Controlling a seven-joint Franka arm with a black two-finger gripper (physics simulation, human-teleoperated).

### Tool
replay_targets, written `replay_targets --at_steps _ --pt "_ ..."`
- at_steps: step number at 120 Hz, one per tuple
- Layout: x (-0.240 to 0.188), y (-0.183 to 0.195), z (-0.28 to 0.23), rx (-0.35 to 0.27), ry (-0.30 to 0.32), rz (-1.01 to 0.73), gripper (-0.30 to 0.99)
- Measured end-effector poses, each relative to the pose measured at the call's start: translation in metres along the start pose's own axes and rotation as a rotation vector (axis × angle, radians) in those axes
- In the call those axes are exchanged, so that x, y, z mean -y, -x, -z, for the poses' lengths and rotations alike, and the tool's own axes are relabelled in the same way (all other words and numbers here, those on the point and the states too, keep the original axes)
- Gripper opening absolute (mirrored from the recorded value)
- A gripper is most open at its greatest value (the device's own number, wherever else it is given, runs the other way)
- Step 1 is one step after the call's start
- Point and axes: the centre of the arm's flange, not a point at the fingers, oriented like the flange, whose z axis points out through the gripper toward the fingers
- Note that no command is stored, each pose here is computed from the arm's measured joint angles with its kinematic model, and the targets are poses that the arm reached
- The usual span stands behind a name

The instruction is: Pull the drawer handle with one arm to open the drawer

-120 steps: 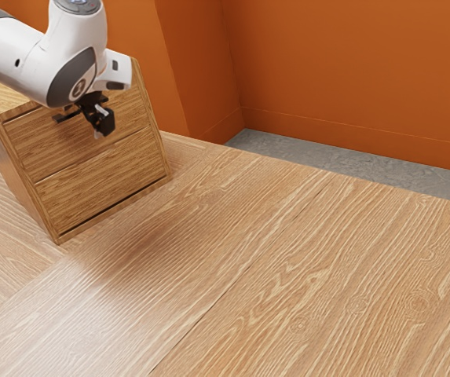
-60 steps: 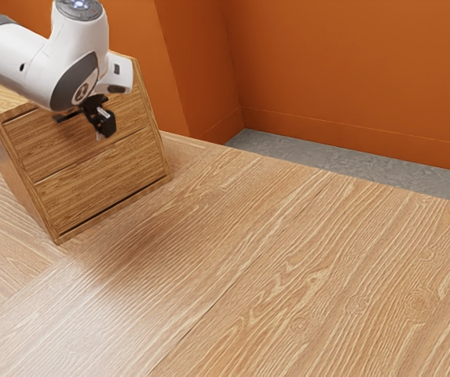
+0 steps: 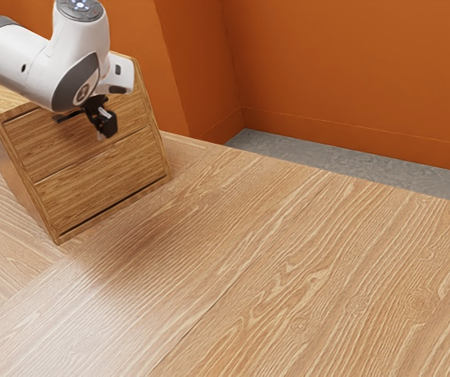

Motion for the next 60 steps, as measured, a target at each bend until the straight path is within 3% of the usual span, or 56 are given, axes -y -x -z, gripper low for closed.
replay_targets --at_steps 60 --pt "-0.0066 -0.0024 -0.0011 -0.004 0.016 -0.007 0.69"
